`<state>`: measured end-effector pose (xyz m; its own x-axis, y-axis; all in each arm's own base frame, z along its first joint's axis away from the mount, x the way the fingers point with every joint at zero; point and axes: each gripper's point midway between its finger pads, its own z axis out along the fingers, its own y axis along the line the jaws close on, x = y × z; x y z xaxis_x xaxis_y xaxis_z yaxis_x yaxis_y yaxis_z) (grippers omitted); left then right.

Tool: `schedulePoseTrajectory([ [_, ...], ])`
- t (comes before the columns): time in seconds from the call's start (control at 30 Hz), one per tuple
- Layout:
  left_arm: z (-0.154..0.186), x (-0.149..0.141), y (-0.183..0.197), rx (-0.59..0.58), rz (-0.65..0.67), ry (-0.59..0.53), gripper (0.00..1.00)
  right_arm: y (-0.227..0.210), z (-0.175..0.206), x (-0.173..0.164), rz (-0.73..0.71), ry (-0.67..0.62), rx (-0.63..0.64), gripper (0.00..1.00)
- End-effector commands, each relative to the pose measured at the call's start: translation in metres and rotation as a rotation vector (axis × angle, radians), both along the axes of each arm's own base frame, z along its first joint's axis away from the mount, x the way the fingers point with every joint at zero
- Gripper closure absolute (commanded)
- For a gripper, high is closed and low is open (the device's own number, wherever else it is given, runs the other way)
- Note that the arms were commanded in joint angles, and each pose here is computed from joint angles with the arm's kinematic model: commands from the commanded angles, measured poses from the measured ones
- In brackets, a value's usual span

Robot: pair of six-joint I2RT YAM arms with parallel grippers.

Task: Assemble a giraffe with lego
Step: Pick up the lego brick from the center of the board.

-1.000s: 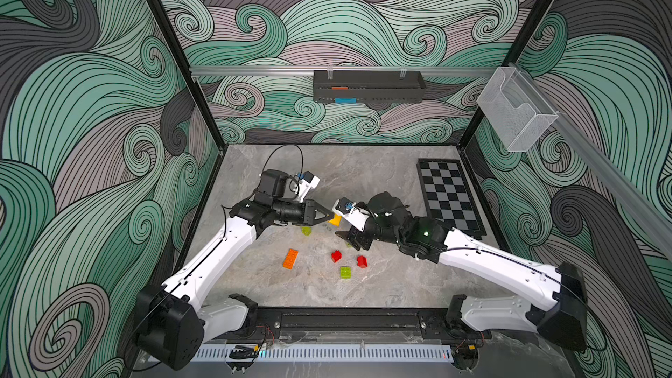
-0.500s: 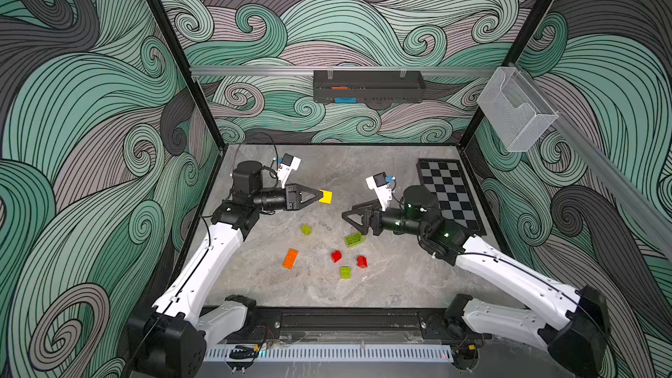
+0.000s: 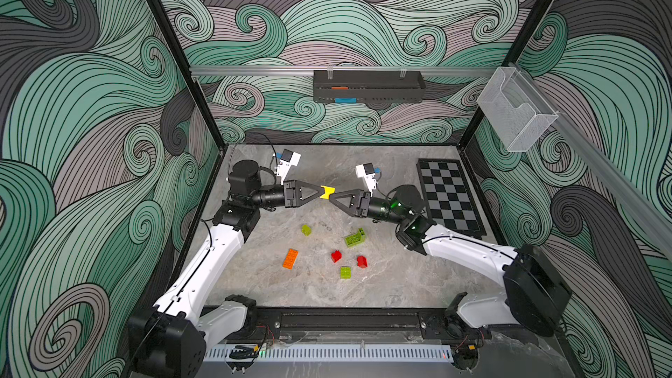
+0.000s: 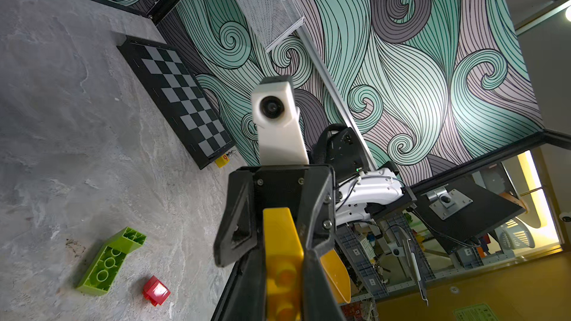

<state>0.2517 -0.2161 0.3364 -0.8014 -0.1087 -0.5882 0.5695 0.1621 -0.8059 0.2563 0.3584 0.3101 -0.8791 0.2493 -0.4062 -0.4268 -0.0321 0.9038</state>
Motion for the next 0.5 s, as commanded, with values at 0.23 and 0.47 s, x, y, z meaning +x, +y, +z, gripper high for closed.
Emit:
schedulePoseTrajectory([
  [0.23,0.0121,-0.0093,-0.0010,-0.020,-0.034,-0.047,1.00,-0.0045,0.0392,-0.0027,0.061,-0.032,0.205,0.65],
  [0.47,0.0097,-0.0088,-0.0008,-0.013,-0.030,-0.043,1.00,-0.0021,0.0378,-0.0044,0.078,-0.034,0.186,0.89],
])
